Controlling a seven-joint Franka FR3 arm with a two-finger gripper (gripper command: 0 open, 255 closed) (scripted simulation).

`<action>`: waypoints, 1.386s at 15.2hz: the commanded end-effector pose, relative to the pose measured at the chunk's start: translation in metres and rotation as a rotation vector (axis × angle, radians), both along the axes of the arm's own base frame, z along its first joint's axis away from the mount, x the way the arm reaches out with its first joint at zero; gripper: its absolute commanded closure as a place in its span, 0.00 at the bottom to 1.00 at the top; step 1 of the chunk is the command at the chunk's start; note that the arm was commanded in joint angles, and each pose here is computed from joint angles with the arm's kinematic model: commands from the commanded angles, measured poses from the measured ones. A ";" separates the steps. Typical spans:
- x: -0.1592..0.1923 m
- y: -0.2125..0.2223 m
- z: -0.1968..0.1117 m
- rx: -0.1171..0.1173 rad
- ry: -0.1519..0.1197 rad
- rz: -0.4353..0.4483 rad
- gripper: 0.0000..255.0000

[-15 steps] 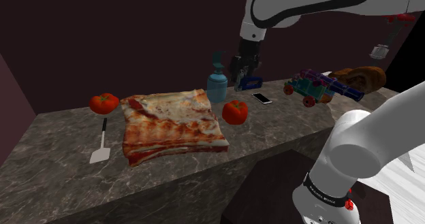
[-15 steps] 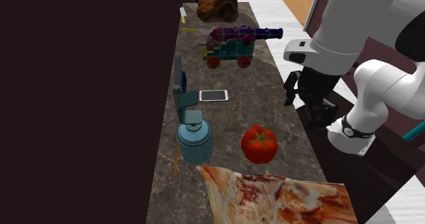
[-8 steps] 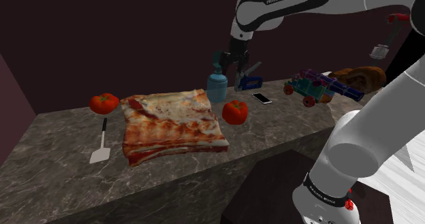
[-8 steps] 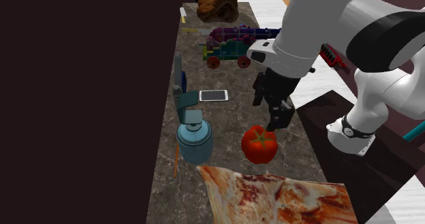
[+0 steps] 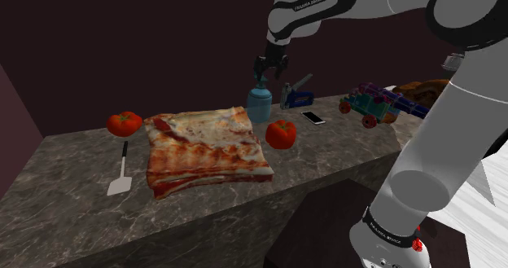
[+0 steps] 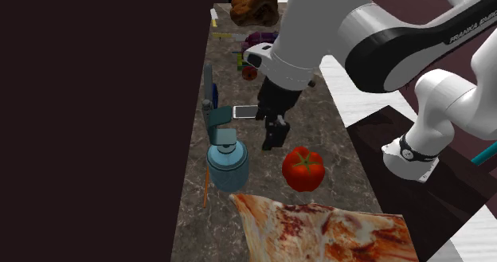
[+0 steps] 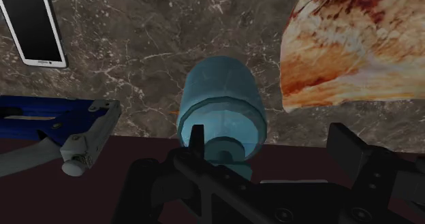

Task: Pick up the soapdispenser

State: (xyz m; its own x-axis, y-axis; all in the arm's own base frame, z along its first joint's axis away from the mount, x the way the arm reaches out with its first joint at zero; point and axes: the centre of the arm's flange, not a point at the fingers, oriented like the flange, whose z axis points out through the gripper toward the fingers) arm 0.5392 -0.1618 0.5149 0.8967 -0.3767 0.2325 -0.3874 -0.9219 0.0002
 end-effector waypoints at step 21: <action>0.043 -0.041 -0.035 -0.033 -0.056 -0.067 1.00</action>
